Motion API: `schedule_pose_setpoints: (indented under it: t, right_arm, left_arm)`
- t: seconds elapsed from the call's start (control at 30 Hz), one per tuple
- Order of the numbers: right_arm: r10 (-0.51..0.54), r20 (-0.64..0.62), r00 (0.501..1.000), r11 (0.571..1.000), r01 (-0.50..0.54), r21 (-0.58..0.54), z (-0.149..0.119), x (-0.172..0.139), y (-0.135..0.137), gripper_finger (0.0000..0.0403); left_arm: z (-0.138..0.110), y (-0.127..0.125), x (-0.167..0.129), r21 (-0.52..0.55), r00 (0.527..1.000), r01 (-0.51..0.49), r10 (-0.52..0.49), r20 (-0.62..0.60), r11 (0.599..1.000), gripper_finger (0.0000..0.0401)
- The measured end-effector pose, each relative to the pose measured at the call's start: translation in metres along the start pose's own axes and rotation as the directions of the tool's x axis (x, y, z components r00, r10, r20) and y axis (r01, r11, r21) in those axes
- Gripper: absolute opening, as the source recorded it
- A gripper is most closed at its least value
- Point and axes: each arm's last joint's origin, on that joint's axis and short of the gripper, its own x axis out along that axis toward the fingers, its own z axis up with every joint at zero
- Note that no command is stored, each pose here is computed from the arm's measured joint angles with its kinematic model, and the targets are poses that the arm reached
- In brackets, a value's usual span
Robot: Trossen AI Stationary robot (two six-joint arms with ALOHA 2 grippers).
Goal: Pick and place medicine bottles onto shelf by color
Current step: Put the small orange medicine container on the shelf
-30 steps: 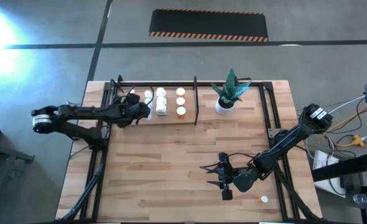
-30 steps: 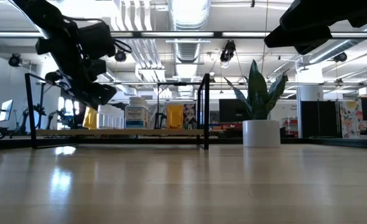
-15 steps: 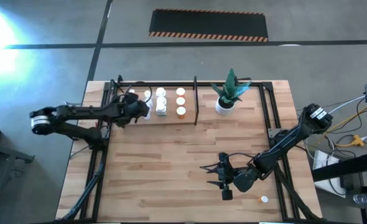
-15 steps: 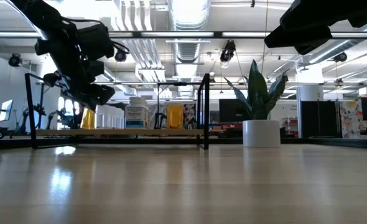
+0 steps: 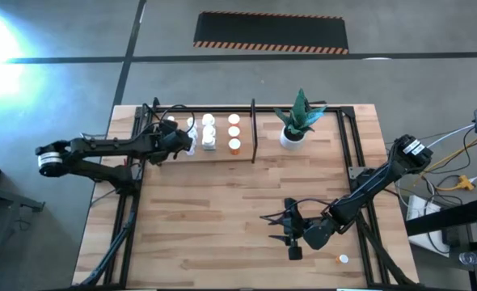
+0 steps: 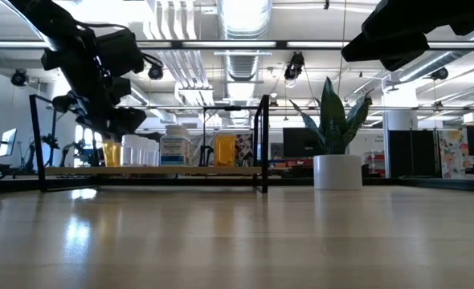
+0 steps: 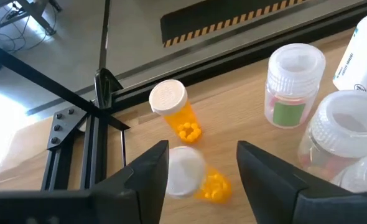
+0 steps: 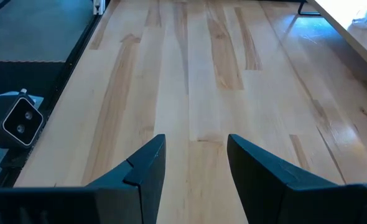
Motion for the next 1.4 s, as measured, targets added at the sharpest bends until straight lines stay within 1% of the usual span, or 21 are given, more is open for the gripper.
schedule_pose_setpoints:
  t: [0.27, 0.33, 0.5, 0.67, 0.73, 0.77, 0.83, 0.9, 0.93, 0.97, 1.0, 1.03, 1.07, 1.1, 1.17, 1.2, 1.23, 1.33, 1.4]
  right_arm:
    - [0.000, 0.000, 1.000, 1.000, 0.000, 0.000, 0.000, 0.000, 0.000, 0.0162]
    - [0.000, 0.000, 1.000, 1.000, 0.000, -0.001, 0.000, 0.000, 0.000, 0.0162]
    - [0.000, -0.001, 1.000, 1.000, 0.000, -0.003, 0.000, 0.000, 0.000, 0.0162]
    - [-0.001, -0.019, 1.000, 1.000, 0.001, -0.018, 0.000, -0.003, 0.001, 0.0162]
    - [0.004, -0.025, 1.000, 1.000, -0.004, -0.019, 0.000, -0.007, 0.002, 0.0162]
    - [0.005, -0.033, 0.999, 1.000, -0.006, -0.021, 0.000, -0.009, 0.002, 0.0162]
    - [0.012, -0.044, 0.999, 1.000, -0.012, -0.014, 0.000, -0.016, 0.003, 0.0162]
    - [0.019, -0.054, 0.998, 1.000, -0.019, -0.004, 0.001, -0.023, 0.003, 0.0162]
    - [0.023, -0.054, 0.998, 1.000, -0.023, 0.000, 0.002, -0.026, 0.004, 0.0162]
    - [0.029, -0.050, 0.998, 1.000, -0.029, 0.001, 0.003, -0.029, 0.004, 0.0162]
    - [0.036, -0.047, 0.998, 0.999, -0.036, 0.000, 0.003, -0.031, 0.005, 0.0162]
    - [0.040, -0.044, 0.998, 0.999, -0.040, -0.002, 0.003, -0.033, 0.005, 0.0162]
    - [0.040, -0.044, 0.998, 0.999, -0.040, -0.004, 0.003, -0.033, 0.005, 0.0162]
    - [0.040, -0.040, 0.998, 0.999, -0.040, -0.004, 0.004, -0.034, 0.005, 0.0162]
    - [0.024, -0.036, 0.999, 1.000, -0.024, -0.010, 0.003, -0.033, 0.005, 0.0162]
    - [0.011, -0.032, 0.999, 1.000, -0.012, -0.011, 0.003, -0.032, 0.005, 0.0162]
    - [-0.001, -0.031, 1.000, 1.000, 0.000, -0.017, 0.003, -0.032, 0.004, 0.0162]
    - [-0.015, -0.034, 0.999, 1.000, 0.014, -0.025, 0.001, -0.030, 0.004, 0.0162]
    - [-0.015, -0.035, 0.999, 1.000, 0.014, -0.025, 0.001, -0.029, 0.005, 0.0162]
  left_arm:
    - [0.004, 0.000, -0.002, -0.006, 1.000, 0.012, -0.012, 0.004, 1.000, 0.0174]
    - [0.006, -0.001, -0.003, 0.013, 1.000, 0.020, -0.020, 0.004, 1.000, 0.0174]
    - [0.022, -0.001, -0.012, 0.059, 0.996, 0.093, -0.093, 0.011, 0.994, 0.0174]
    - [0.047, 0.005, -0.032, 0.078, 0.974, 0.219, -0.222, 0.038, 0.973, 0.0174]
    - [0.055, 0.006, -0.044, 0.101, 0.950, 0.303, -0.309, 0.048, 0.947, 0.0172]
    - [0.059, 0.007, -0.051, 0.118, 0.931, 0.355, -0.363, 0.049, 0.927, 0.0171]
    - [0.064, 0.007, -0.066, 0.170, 0.874, 0.472, -0.485, 0.038, 0.865, 0.0165]
    - [0.064, 0.005, -0.081, 0.234, 0.800, 0.584, -0.600, -0.006, 0.777, 0.0155]
    - [0.063, 0.004, -0.088, 0.256, 0.772, 0.620, -0.634, -0.034, 0.741, 0.0149]
    - [0.061, 0.004, -0.094, 0.270, 0.757, 0.640, -0.651, -0.061, 0.719, 0.0142]
    - [0.058, 0.004, -0.100, 0.269, 0.750, 0.653, -0.655, -0.094, 0.708, 0.0135]
    - [0.055, 0.005, -0.104, 0.265, 0.750, 0.658, -0.648, -0.136, 0.705, 0.0127]
    - [0.051, 0.005, -0.107, 0.257, 0.756, 0.653, -0.628, -0.183, 0.712, 0.0117]
    - [0.048, 0.006, -0.107, 0.247, 0.770, 0.638, -0.597, -0.226, 0.729, 0.0107]
    - [0.041, 0.007, -0.105, 0.239, 0.815, 0.570, -0.505, -0.284, 0.786, 0.0084]
    - [0.038, 0.007, -0.102, 0.234, 0.839, 0.529, -0.462, -0.287, 0.816, 0.0072]
    - [0.036, 0.005, -0.099, 0.233, 0.853, 0.504, -0.437, -0.285, 0.832, 0.0058]
    - [0.031, -0.005, -0.090, 0.262, 0.868, 0.472, -0.392, -0.304, 0.842, 0.0020]
    - [0.030, -0.013, -0.086, 0.283, 0.878, 0.456, -0.373, -0.300, 0.844, 0.0006]
